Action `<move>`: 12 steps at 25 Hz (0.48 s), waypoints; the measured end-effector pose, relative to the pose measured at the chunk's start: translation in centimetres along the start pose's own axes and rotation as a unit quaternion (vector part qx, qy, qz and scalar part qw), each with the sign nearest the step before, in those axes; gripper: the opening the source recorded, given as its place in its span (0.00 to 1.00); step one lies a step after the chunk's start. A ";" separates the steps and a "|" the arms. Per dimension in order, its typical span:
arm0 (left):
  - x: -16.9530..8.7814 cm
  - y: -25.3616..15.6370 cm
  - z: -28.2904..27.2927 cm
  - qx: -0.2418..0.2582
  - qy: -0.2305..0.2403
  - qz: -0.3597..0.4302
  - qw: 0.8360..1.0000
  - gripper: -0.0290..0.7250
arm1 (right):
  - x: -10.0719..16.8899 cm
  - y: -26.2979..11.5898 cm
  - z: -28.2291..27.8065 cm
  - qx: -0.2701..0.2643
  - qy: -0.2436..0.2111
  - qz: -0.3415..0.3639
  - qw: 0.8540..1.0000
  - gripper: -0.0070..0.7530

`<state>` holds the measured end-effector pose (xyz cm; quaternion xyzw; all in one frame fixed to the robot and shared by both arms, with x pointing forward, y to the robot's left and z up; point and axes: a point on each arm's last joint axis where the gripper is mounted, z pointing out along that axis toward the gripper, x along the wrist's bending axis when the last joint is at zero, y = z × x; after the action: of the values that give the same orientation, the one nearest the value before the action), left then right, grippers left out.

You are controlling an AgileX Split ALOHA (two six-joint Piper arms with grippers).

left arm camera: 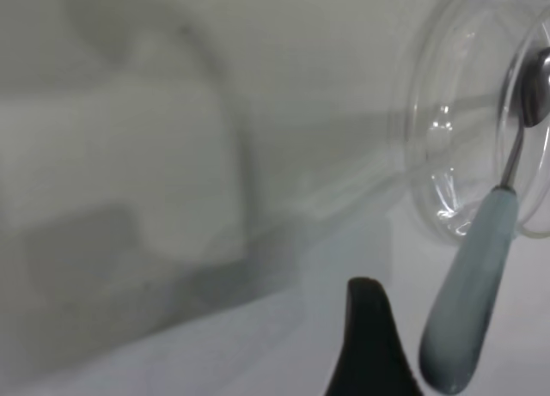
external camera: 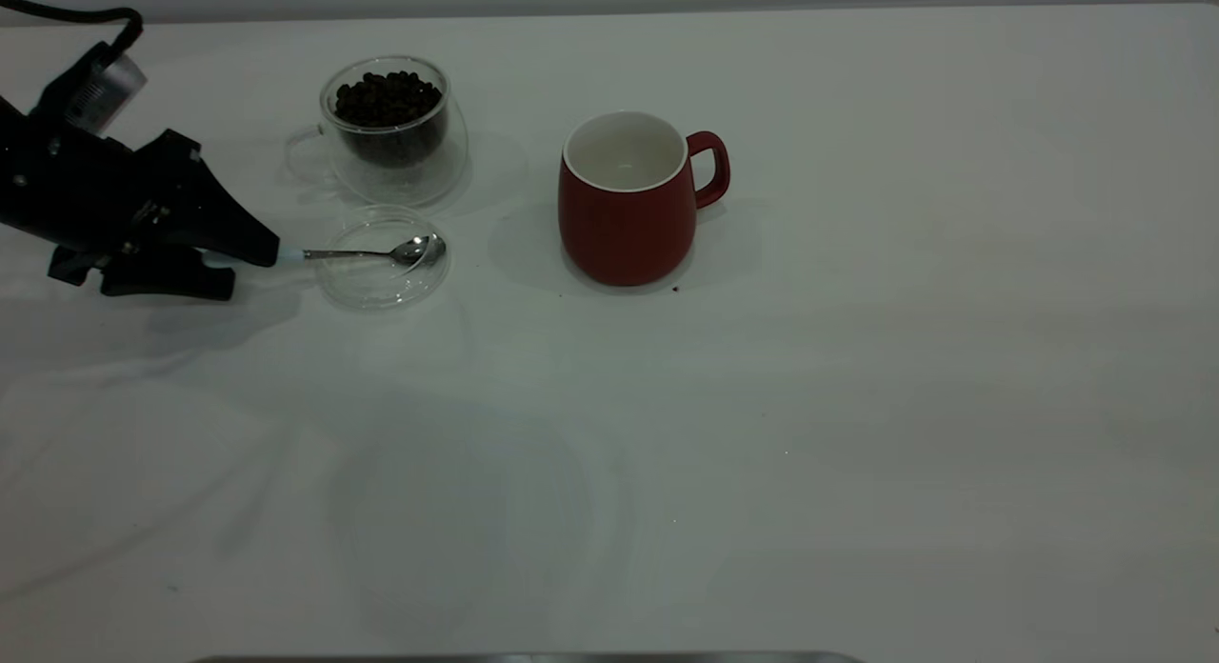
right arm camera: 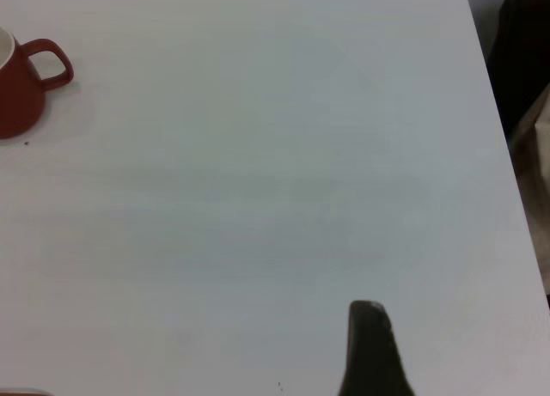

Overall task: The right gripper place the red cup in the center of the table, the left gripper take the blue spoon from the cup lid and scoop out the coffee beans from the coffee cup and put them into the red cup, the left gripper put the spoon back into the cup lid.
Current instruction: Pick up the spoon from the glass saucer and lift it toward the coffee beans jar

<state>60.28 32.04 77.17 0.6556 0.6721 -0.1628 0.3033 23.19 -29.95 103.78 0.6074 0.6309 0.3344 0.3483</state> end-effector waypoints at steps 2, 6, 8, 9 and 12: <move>-0.1 0.0 0.1 0.000 0.003 0.001 1.000 0.80 | 0.0 0.0 0.0 0.000 0.000 0.000 1.000 0.71; 0.0 0.3 0.1 -0.014 0.007 -0.010 1.000 0.80 | 0.0 0.0 0.0 0.000 0.000 0.000 1.000 0.71; -0.1 0.4 0.1 -0.021 0.007 -0.017 1.000 0.80 | 0.0 0.0 0.0 0.000 0.000 0.000 1.000 0.71; -0.1 0.5 0.1 -0.024 0.005 -0.021 0.999 0.79 | 0.0 0.0 0.0 0.000 0.000 0.000 1.000 0.71; -0.1 0.5 0.1 -0.026 0.005 -0.023 0.999 0.76 | 0.0 0.0 0.0 0.000 0.000 0.000 1.000 0.71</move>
<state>60.79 31.93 77.20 0.6327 0.6924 -0.1491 0.3131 23.19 -29.95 103.78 0.6074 0.6309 0.3344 0.3483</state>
